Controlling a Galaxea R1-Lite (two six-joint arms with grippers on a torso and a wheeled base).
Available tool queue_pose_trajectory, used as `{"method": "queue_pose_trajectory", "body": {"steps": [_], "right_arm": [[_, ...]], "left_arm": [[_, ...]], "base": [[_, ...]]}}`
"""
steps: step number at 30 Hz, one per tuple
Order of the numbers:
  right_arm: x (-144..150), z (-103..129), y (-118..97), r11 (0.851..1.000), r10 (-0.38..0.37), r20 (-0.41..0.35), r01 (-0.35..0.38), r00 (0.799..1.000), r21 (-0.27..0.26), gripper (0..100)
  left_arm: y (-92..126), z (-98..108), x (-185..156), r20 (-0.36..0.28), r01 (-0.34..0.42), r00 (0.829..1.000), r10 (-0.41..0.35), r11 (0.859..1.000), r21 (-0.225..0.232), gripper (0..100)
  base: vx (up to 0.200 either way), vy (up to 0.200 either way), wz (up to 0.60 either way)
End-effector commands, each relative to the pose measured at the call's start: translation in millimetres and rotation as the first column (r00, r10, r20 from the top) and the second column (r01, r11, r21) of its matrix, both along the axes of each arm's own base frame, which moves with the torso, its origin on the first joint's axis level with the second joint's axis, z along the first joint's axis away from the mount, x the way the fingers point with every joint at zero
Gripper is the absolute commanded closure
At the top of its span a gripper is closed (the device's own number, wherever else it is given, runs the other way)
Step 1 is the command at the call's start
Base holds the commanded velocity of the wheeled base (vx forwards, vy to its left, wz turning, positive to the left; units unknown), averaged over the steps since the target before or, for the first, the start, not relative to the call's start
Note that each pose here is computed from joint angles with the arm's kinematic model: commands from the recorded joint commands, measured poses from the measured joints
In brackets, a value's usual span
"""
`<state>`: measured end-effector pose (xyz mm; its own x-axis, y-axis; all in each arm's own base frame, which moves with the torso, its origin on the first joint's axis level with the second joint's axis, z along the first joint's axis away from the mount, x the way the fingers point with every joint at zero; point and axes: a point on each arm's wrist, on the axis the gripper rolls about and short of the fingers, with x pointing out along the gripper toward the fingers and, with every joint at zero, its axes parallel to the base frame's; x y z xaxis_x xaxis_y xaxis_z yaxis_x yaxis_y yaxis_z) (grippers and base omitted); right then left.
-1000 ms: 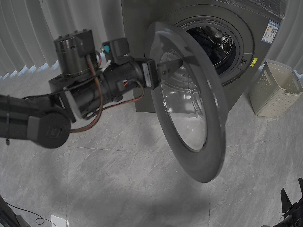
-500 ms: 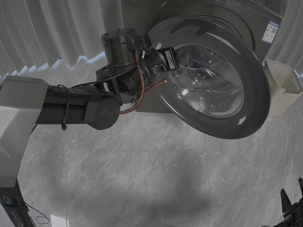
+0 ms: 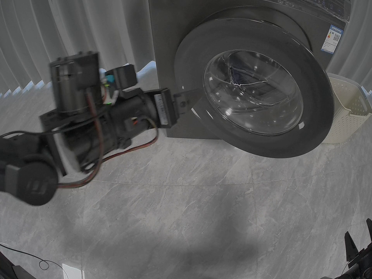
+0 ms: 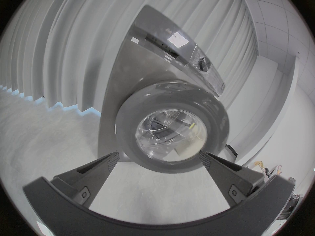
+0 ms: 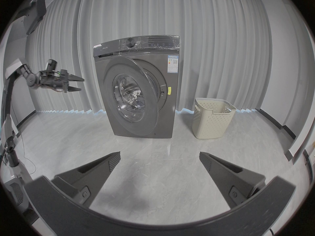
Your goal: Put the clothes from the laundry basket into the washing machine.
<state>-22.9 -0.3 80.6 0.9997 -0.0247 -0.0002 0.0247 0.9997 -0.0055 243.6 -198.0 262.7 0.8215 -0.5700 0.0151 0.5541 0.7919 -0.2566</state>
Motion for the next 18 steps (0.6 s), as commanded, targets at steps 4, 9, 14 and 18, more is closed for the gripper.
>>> {"method": "queue_pose_trajectory", "body": {"steps": [4,9,14,18], "right_arm": [[0,-5,0,1.000,-0.001,0.000,0.001,1.000,-0.001,0],[0,-5,0,1.000,0.006,-0.006,-0.006,1.000,-0.010,0],[0,-5,0,1.000,0.006,0.000,-0.006,1.000,-0.005,0],[0,-5,0,1.000,0.006,0.000,-0.006,1.000,-0.005,0]], "left_arm": [[165,-55,-195,0.107,-0.008,0.994,0.003,0.999,0.043,0],[188,-97,-225,0.152,-0.136,0.980,0.127,0.989,0.052,0],[197,-130,-242,0.185,-0.248,0.955,0.230,0.966,0.079,0],[200,-162,-258,0.177,-0.326,0.935,0.308,0.942,0.078,0]], "base": [[0.000,0.000,0.00],[0.000,0.000,0.00],[0.000,0.000,0.00],[0.000,0.000,0.00]]}}
